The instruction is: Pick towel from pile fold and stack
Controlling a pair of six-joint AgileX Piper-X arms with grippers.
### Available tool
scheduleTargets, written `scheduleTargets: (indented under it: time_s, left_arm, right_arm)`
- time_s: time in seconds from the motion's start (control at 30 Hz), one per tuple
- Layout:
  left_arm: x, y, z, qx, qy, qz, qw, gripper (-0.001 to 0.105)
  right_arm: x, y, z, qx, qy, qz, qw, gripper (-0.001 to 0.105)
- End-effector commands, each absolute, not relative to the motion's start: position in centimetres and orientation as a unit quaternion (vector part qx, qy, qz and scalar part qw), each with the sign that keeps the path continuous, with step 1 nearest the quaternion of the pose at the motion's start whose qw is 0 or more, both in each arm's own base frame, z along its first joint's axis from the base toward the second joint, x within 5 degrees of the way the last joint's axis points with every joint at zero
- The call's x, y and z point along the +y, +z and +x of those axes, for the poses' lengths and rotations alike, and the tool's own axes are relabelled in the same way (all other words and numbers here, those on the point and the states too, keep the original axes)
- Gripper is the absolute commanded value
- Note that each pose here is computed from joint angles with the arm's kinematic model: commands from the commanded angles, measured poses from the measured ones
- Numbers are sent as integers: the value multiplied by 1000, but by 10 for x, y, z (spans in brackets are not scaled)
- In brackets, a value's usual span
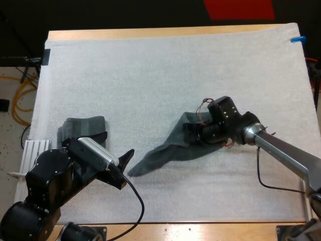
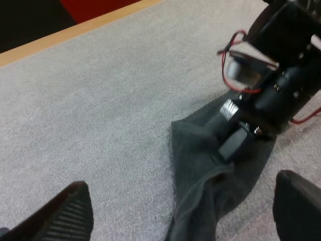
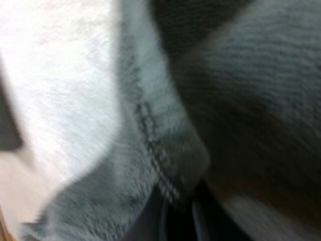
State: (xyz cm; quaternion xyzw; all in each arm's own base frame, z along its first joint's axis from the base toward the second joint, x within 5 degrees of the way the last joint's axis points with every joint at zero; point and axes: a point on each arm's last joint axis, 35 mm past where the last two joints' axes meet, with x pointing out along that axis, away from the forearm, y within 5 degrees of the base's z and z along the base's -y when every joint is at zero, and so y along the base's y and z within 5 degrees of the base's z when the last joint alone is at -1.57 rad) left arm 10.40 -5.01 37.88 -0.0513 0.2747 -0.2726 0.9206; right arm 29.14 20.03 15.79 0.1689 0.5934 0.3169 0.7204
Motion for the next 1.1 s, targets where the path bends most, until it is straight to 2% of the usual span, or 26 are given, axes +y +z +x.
scheduleTargets:
  time_s: [0.0,0.1,0.2,0.23,0.3,0.4,0.6,0.73,0.83,0.9,1.07]
  left_arm:
    - [-50,381,104,271,-270,-51,923,72]
    - [-50,381,104,271,-270,-51,923,72]
    - [-50,381,104,271,-270,-51,923,72]
    - [-50,381,104,271,-270,-51,923,72]
    - [-50,381,104,271,-270,-51,923,72]
    - [-50,381,104,271,-270,-51,923,72]
    - [-50,381,104,271,-270,-51,923,72]
    - [-50,381,104,271,-270,-51,923,72]
    - [-50,381,104,271,-270,-51,923,72]
    - [-50,381,104,271,-270,-51,923,72]
    - [-50,381,104,271,-270,-51,923,72]
  right_arm:
    - [201,178,293,551,347,157,743,0]
    - [199,217,296,476,356,122,794,0]
    - [191,262,297,394,308,90,861,0]
    - [190,271,298,378,302,82,871,0]
    - [183,309,298,308,276,45,910,0]
    - [171,349,301,241,249,5,938,0]
    - [145,407,309,194,198,-18,961,0]
    - [144,411,307,204,199,-30,958,0]
    - [152,394,301,258,210,-44,942,0]
    - [164,371,292,318,217,-45,922,0]
    - [206,312,268,399,248,-39,882,0]
